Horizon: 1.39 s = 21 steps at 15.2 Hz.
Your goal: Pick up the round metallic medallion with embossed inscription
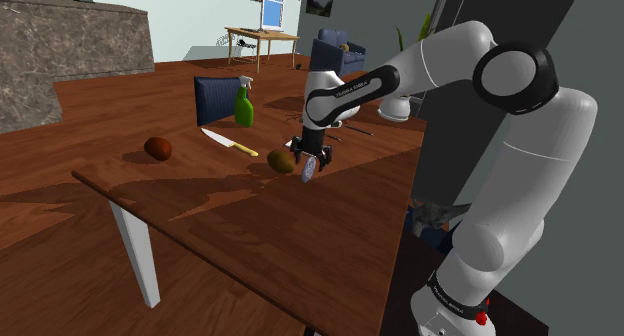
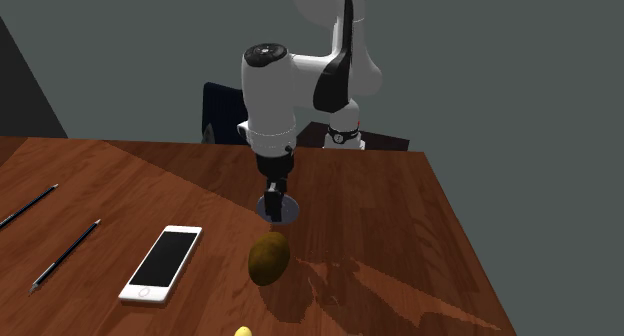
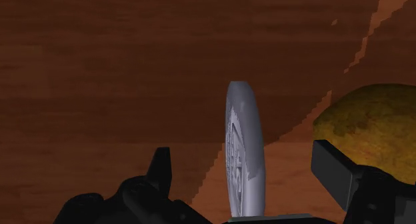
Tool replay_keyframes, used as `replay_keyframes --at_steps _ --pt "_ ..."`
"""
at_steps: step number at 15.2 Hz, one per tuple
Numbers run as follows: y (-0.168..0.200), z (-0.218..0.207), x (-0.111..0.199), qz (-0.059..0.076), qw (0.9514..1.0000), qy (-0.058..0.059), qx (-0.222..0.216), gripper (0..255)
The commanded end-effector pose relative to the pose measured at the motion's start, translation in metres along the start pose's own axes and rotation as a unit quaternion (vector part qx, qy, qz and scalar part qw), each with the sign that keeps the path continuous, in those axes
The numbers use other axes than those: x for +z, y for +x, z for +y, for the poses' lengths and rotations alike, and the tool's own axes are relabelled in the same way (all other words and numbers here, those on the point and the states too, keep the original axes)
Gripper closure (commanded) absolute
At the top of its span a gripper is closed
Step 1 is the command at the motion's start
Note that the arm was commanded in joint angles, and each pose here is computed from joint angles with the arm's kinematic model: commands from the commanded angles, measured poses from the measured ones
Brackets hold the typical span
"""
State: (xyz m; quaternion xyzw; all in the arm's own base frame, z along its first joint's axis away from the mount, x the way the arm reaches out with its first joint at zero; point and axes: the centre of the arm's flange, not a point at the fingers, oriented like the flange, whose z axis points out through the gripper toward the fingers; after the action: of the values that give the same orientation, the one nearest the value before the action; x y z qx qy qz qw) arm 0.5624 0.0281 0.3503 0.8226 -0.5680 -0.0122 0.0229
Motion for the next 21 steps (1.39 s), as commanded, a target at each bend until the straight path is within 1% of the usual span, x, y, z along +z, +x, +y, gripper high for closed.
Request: replay_keyframes --at_steps 1,10,21 --pt "0.000 -0.001 0.001 0.000 1.0000 0.000 0.000 255" --pt "0.000 0.000 0.001 0.000 1.0000 0.000 0.000 255" --pt "0.000 0.003 -0.057 0.000 1.0000 0.000 0.000 255"
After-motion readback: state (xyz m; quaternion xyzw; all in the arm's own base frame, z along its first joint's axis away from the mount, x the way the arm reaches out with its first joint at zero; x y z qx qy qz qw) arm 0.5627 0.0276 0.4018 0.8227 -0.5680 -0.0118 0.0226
